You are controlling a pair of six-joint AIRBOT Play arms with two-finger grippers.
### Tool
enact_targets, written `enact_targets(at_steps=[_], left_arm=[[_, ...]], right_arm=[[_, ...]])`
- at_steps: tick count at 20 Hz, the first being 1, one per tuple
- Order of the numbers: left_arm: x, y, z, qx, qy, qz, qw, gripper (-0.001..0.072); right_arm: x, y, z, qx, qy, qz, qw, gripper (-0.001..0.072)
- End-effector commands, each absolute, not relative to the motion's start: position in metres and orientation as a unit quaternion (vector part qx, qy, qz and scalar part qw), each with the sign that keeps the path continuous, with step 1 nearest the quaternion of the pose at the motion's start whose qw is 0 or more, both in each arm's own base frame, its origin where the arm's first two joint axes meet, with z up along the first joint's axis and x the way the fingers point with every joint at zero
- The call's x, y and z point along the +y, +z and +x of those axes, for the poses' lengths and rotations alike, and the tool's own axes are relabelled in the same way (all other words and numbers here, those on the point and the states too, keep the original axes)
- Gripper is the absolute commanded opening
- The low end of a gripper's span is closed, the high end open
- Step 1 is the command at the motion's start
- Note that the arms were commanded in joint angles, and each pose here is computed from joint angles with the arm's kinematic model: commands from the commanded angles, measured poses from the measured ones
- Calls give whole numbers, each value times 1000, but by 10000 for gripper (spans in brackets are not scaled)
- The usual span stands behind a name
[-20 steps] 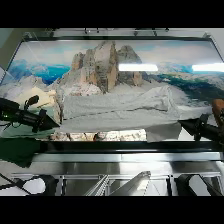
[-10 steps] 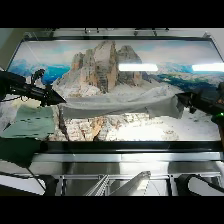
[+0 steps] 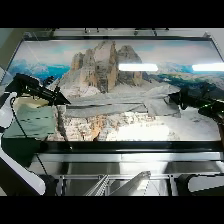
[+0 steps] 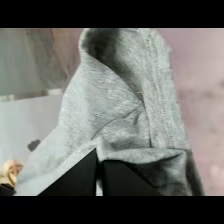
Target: Fold the shirts.
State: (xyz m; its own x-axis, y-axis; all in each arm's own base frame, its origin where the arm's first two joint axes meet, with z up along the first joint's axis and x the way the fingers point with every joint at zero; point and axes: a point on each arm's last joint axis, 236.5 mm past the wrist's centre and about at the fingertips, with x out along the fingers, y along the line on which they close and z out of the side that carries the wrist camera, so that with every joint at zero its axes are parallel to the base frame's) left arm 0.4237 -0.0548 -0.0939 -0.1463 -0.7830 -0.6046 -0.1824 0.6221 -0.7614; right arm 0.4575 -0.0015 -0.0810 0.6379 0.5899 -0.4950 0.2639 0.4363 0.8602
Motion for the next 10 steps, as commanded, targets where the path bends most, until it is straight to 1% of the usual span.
enact_targets(at_steps=[1,2,3,4,5,6,7,8,9,10], left_arm=[[-61,-72,434,694,-305,-349,550,394],[-64,-55,438,685,-326,-349,550,518],[-63,-42,440,682,-335,-345,551,509],[-61,-33,448,673,-335,-336,567,506],[-59,-26,456,662,-333,-330,585,506],[-59,-18,459,656,-334,-325,593,506],[-59,-8,460,651,-338,-321,599,506],[-61,2,464,641,-344,-320,607,506],[-64,11,467,632,-348,-317,616,505],[-69,17,469,625,-351,-315,623,505]], right_arm=[[1,-78,451,426,138,501,740,124],[-1,-69,448,430,151,489,743,124],[-6,-62,444,442,156,476,744,184],[-13,-59,439,459,150,462,744,356],[-22,-57,434,479,142,442,745,446],[-33,-56,430,496,133,421,747,446],[-44,-56,428,508,120,406,750,504],[-55,-57,428,518,106,384,757,611],[-64,-58,430,522,95,361,767,655],[-68,-59,433,520,90,353,773,654]])
